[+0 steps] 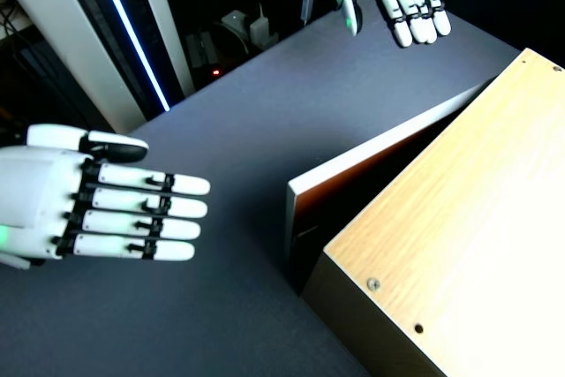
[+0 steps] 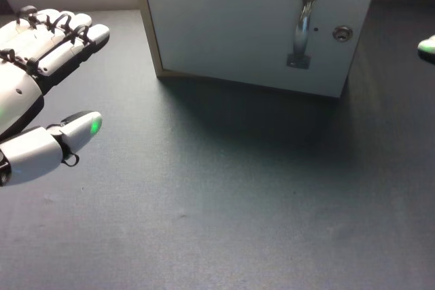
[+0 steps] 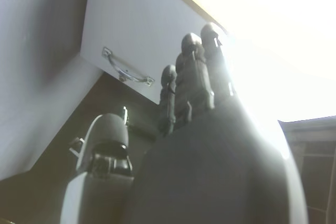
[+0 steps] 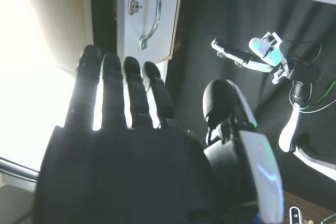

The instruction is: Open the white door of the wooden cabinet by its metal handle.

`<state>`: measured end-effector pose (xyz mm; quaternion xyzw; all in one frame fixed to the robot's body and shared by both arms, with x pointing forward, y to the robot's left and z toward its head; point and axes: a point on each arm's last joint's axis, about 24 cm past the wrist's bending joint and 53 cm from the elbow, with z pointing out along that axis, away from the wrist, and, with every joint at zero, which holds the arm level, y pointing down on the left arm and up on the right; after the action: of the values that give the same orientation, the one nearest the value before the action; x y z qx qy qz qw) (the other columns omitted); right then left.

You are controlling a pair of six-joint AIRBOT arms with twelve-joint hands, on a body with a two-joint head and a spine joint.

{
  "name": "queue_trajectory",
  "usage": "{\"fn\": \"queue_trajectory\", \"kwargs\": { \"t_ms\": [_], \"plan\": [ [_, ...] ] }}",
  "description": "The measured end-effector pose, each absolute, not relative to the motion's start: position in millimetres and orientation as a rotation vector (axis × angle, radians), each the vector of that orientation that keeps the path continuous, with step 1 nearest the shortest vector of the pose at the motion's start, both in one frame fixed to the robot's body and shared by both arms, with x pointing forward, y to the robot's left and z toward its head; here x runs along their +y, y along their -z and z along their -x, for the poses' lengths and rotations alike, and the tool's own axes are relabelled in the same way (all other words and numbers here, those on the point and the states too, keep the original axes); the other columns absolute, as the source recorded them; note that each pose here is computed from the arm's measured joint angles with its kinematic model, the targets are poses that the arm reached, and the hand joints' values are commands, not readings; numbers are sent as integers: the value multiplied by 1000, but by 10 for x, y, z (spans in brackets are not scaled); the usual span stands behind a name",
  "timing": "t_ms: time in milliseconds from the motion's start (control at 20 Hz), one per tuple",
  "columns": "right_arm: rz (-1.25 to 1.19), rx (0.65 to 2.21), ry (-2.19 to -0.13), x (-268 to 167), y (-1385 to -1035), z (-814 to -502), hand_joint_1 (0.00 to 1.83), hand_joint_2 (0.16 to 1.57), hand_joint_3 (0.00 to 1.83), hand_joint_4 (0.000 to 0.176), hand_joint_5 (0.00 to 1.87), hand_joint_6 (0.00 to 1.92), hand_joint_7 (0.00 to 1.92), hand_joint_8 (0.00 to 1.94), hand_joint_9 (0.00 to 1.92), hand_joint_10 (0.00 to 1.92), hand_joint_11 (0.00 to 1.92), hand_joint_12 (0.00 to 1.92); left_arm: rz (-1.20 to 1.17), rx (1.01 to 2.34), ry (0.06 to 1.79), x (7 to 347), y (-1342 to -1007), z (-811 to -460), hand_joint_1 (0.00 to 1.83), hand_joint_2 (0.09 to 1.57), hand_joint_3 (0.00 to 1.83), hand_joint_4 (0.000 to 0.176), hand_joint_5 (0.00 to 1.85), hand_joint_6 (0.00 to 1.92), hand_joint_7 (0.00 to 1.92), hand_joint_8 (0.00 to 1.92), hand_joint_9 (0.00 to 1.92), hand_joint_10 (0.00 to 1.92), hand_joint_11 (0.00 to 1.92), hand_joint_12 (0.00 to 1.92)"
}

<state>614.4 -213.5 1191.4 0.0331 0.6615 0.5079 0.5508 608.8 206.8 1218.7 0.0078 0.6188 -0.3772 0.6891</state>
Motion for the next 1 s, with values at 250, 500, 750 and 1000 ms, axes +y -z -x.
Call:
{"fn": "queue_trajectory", "kwargs": {
  "t_ms": [250, 500, 750, 1000],
  "plan": [
    [-85, 1528, -1219, -2065, -11980, -6261, 0, 1372, 0, 0, 46, 0, 21, 0, 4, 0, 41, 29, -16, 1384, 847, 2065, -12187, -6087, 0, 1482, 9, 0, 68, 7, 35, 5, 40, 8, 14, 126],
    [-38, 1477, -1170, -1929, -12099, -6433, 43, 1441, 15, 2, 0, 0, 0, 0, 0, 0, 0, 0, -16, 1384, 848, 2065, -12187, -6087, 0, 1470, 0, 0, 51, 3, 19, 4, 27, 5, 18, 136],
    [-59, 1497, -1122, -1949, -12053, -6668, 0, 1476, 2, 0, 0, 0, 0, 0, 0, 0, 0, 0, -11, 1388, 852, 2069, -12175, -6084, 0, 1469, 0, 0, 68, 7, 37, 8, 41, 8, 24, 144],
    [-62, 1499, -1106, -1894, -12052, -6787, 0, 1420, 0, 0, 0, 0, 0, 0, 0, 0, 0, 0, -11, 1387, 854, 2070, -12176, -6086, 0, 1465, 0, 0, 58, 1, 29, 3, 35, 3, 17, 145]
  ]
}}
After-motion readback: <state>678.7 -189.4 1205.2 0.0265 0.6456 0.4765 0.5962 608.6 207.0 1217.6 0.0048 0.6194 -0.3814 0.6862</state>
